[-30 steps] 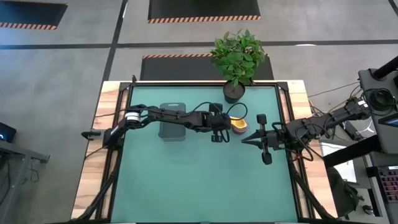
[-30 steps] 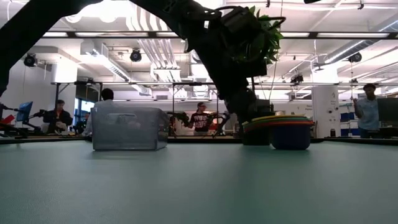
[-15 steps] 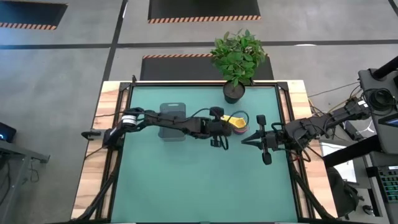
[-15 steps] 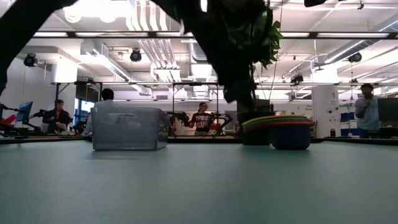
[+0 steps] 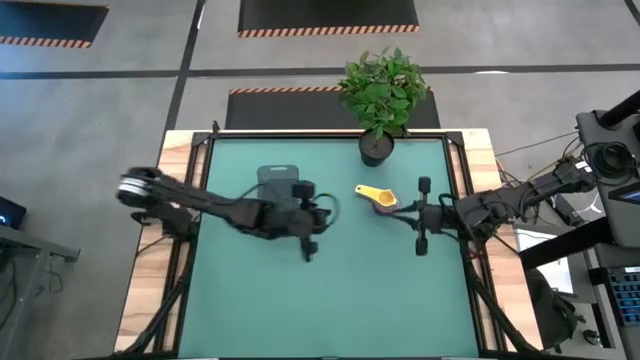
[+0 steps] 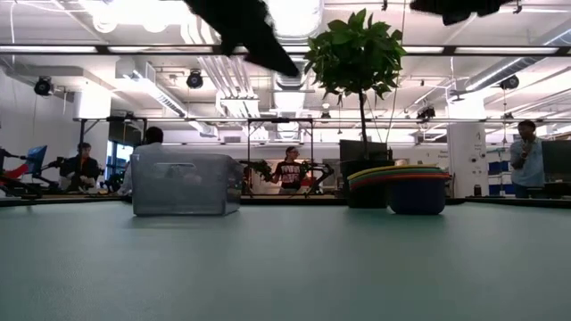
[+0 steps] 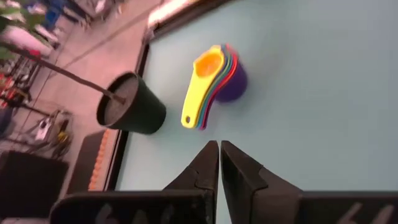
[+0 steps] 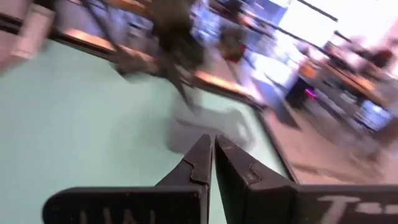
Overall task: Nest measuring cups in basket
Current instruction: Put the stacked measuring cups into the black bin
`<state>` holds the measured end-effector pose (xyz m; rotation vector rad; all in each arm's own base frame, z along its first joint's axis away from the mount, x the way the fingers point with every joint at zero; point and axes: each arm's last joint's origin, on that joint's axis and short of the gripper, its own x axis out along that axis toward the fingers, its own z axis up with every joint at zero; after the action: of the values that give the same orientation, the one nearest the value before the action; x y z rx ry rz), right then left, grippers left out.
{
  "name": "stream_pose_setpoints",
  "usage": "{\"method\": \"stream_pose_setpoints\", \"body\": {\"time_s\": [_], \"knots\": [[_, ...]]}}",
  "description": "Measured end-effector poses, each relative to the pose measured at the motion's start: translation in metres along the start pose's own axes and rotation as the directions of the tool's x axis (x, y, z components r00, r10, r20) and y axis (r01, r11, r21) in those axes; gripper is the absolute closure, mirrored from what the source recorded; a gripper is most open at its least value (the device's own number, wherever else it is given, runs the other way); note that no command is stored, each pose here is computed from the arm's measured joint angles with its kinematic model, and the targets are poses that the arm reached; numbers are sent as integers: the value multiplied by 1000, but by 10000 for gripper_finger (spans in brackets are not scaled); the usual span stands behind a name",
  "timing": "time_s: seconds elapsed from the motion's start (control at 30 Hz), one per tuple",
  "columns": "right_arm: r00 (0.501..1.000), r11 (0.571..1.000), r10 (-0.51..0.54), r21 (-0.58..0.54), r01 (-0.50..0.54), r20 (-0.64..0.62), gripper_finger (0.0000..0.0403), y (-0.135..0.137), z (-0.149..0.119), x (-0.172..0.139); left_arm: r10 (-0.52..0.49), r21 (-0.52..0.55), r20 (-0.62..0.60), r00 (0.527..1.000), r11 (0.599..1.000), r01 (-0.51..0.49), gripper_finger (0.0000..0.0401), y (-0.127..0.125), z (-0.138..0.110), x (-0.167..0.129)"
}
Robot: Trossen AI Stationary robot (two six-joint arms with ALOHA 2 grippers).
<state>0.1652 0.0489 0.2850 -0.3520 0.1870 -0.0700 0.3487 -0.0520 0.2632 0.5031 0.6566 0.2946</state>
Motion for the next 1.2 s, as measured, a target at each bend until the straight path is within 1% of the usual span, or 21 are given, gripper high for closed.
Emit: {"method": "stream_pose_setpoints", "body": {"time_s": [0.1, 0.17, 0.33, 0.47, 0.57, 0.63, 0.67, 0.73, 0.8, 0.87, 0.9, 0.97, 1.07, 1.2], "knots": [[993, 994, -98, 30, 101, -71, 394, -1, -6, 2, -12, -43, 78, 997, 999, 16, 401, 2, -11, -30], [986, 989, -129, 53, 135, -102, 394, 0, -8, 4, -23, -51, 114, 993, 998, 29, 401, 2, -20, -47], [973, 976, -157, 122, 179, -171, 394, 3, -16, 16, -28, -92, 218, 976, 995, 50, 401, 13, -38, -84], [940, 973, -126, 143, 179, -318, 394, 13, -31, 30, -49, -114, 276, 960, 990, 83, 401, 25, -54, -106], [896, 969, -83, 174, 174, -435, 394, 19, -35, 38, -37, -143, 318, 947, 986, 86, 401, 34, -64, -119], [857, 969, -49, 185, 167, -514, 394, 21, -34, 42, -29, -153, 333, 942, 985, 85, 401, 38, -70, -126], [831, 968, -35, 189, 167, -556, 394, 22, -33, 44, -25, -159, 342, 939, 984, 85, 401, 39, -73, -129], [763, 969, -22, 174, 176, -646, 394, 23, -32, 45, -18, -170, 357, 934, 982, 84, 401, 42, -78, -134], [693, 971, -31, 143, 192, -721, 394, 22, -30, 45, -13, -181, 368, 930, 980, 86, 401, 44, -82, -137], [625, 971, -40, 117, 209, -779, 394, 20, -28, 44, -14, -184, 366, 931, 979, 87, 401, 44, -87, -137], [603, 970, -34, 119, 212, -797, 394, 19, -27, 44, -14, -185, 366, 931, 979, 88, 401, 44, -88, -138], [580, 964, -5, 150, 220, -815, 394, 15, -24, 46, -12, -188, 369, 929, 978, 87, 401, 44, -90, -139], [566, 956, 22, 184, 230, -824, 394, 8, -24, 49, -10, -192, 373, 928, 978, 87, 401, 46, -89, -140], [559, 942, 10, 196, 274, -829, 394, -2, -26, 52, -7, -203, 378, 926, 975, 90, 401, 47, -87, -141]]}}
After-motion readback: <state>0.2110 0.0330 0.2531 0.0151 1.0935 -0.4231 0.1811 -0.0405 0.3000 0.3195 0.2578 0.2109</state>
